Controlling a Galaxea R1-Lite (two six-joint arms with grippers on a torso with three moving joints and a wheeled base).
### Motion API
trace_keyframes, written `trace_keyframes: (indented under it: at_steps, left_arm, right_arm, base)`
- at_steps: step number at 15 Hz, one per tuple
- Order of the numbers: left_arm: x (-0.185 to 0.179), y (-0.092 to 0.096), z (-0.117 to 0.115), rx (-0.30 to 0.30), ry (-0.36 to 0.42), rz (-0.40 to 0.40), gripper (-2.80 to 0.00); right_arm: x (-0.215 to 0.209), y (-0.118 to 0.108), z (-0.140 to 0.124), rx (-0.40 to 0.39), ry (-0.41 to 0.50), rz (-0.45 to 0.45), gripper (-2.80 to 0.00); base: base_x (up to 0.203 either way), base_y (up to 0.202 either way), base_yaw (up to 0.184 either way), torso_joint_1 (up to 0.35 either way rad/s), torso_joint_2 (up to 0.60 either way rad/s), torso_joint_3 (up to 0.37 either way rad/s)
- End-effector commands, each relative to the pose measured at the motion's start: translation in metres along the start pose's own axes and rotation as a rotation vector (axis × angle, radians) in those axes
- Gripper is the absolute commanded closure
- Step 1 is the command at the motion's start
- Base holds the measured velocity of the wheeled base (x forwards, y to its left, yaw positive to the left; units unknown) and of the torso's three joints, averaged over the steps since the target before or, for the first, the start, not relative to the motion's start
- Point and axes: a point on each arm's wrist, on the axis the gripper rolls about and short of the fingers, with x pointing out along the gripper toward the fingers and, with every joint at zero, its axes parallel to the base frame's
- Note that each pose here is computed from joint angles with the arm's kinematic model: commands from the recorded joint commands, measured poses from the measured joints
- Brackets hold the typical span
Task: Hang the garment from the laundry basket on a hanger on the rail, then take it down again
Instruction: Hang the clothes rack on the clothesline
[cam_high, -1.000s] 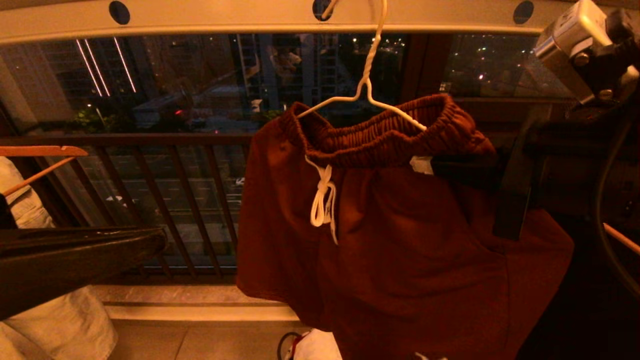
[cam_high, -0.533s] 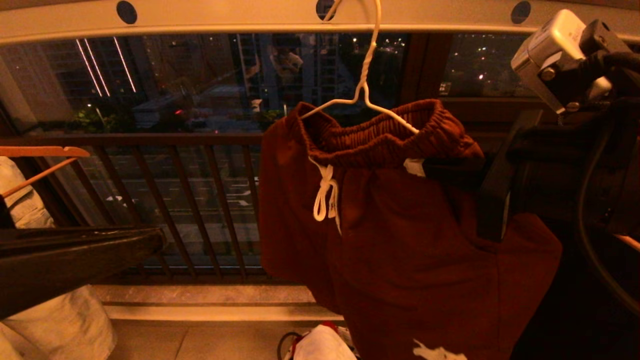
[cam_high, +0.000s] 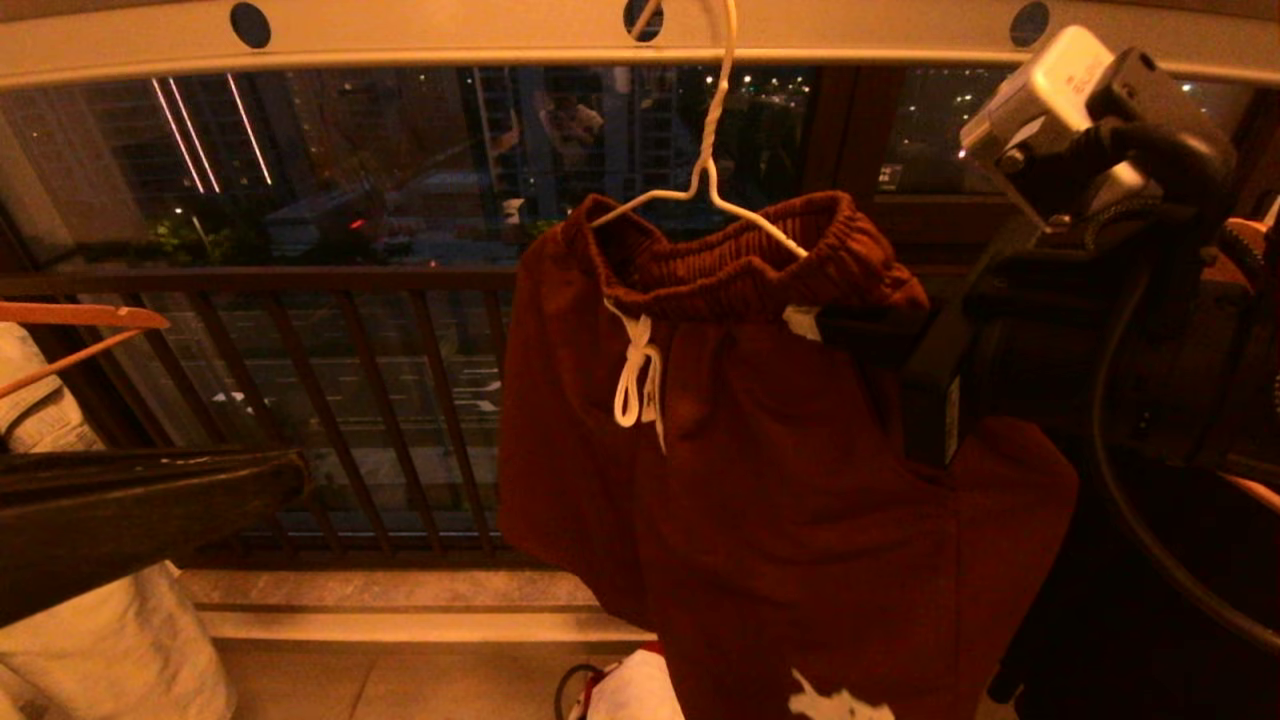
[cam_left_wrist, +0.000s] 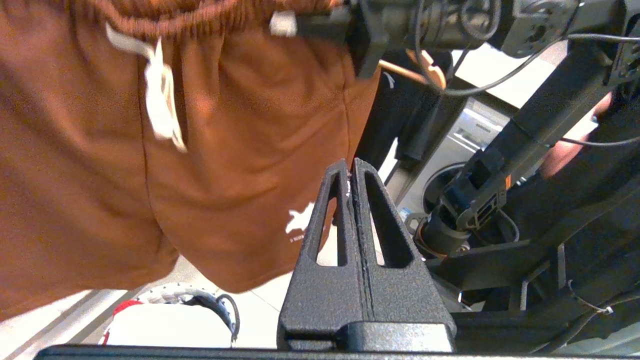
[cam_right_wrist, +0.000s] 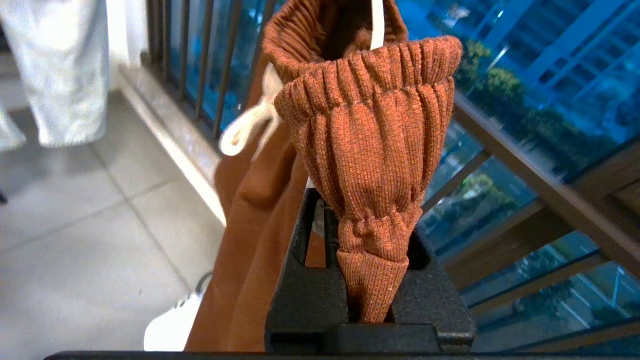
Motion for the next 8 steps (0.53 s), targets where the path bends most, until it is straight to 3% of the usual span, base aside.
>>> trace_keyframes:
  at_steps: [1, 8]
  left_arm:
    - [-0.0013, -0.0008, 0.0009, 0.001, -0.006, -0.005, 0.0]
    - [-0.0022, -0.0014, 0.0021, 0.001, -0.011, -0.004, 0.0]
  right_arm:
    - [0.005, 0.0036, -0.0044, -0.005, 0.018, 0.014, 0.0]
    - [0.0147, 0.0127, -0.0061, -0.011, 0.038, 0.032, 0.0]
  base:
    - [0.0, 0.0, 0.0, 0.0, 0.0, 0.0]
    - [0.0, 0.0, 0.0, 0.0, 0.0, 0.0]
